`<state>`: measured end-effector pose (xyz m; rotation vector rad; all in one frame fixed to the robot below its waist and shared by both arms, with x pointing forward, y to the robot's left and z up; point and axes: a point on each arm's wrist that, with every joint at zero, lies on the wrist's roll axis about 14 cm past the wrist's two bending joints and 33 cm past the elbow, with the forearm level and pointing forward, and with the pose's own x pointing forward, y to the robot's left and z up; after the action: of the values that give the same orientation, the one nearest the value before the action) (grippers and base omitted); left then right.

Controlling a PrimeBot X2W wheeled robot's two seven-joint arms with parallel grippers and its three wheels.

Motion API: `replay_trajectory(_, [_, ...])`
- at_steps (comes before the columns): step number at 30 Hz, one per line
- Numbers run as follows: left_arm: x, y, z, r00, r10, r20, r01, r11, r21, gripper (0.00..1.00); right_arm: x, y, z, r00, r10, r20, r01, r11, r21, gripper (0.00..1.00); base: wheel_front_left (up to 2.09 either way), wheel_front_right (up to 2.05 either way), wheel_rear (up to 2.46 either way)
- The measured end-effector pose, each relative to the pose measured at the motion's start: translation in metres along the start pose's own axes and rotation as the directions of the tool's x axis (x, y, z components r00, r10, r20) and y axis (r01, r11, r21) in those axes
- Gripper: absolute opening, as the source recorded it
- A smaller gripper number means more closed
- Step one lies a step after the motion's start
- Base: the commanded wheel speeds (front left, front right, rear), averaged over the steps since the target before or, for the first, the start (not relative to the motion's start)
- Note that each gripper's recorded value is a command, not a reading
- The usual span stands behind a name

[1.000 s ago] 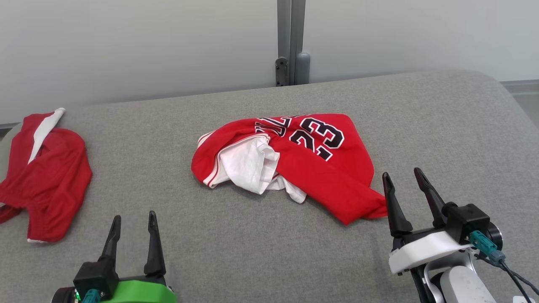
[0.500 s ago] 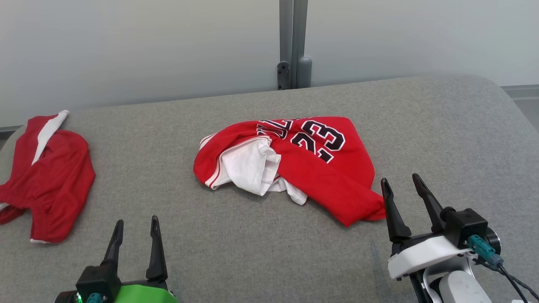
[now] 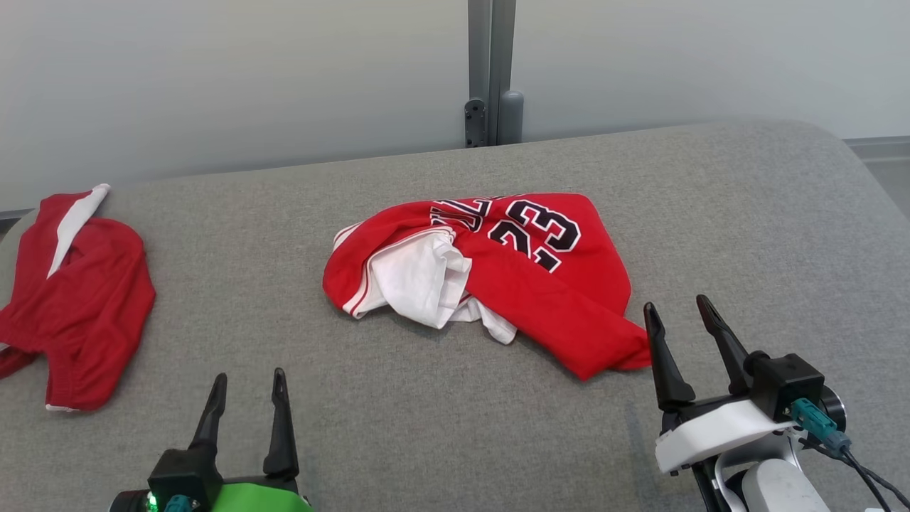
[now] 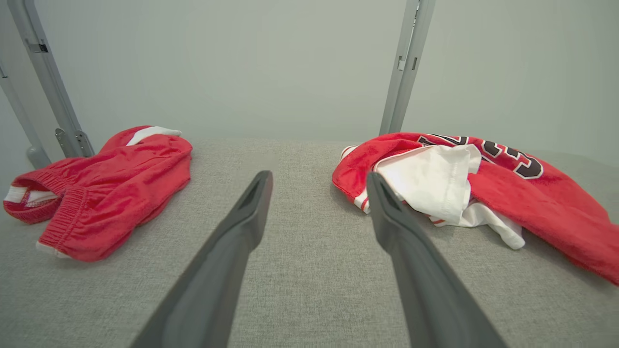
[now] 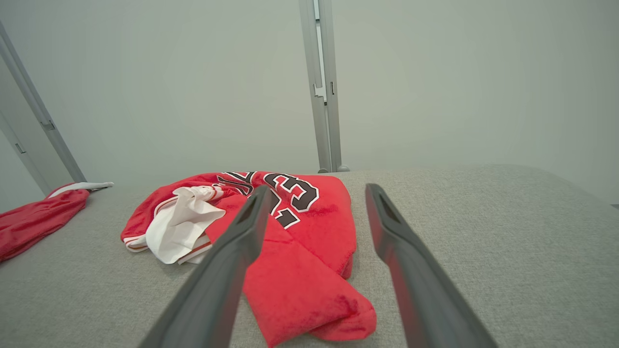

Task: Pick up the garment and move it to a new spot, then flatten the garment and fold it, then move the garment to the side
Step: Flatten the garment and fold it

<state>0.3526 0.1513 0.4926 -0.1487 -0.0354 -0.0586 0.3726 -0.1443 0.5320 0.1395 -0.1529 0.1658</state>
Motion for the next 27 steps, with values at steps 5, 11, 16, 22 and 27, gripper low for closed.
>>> replay_trajectory(5, [0.011, -0.035, -0.011, 0.991, -0.128, -0.036, 0.128, 0.992, 0.012, 1.00, 0.000, -0.003, -0.006, 1.000, -0.009, -0.016, 0.009, 1.000, 0.002, 1.00, 0.00, 0.00, 0.00])
replay_trajectory(11, [0.034, -0.066, -0.028, 0.967, -0.239, -0.091, 0.244, 0.969, 0.045, 1.00, 0.006, -0.009, -0.009, 0.999, -0.023, -0.025, 0.023, 1.000, 0.001, 1.00, 0.00, 0.00, 0.00])
replay_trajectory(16, [0.053, -0.092, -0.044, 0.936, -0.324, -0.139, 0.334, 0.941, 0.054, 1.00, 0.008, -0.021, -0.014, 0.998, -0.054, -0.038, 0.054, 0.999, -0.005, 1.00, 0.00, 0.00, 0.00])
replay_trajectory(22, [0.074, -0.117, -0.066, 0.897, -0.394, -0.201, 0.415, 0.907, 0.073, 1.00, 0.011, -0.037, -0.020, 0.994, -0.096, -0.055, 0.096, 0.995, -0.013, 1.00, 0.00, 0.00, 0.00])
replay_trajectory(27, [0.089, -0.129, -0.084, 0.877, -0.414, -0.243, 0.442, 0.894, 0.073, 1.00, 0.008, -0.053, -0.027, 0.987, -0.142, -0.077, 0.141, 0.990, -0.023, 1.00, 0.00, 0.00, 0.00])
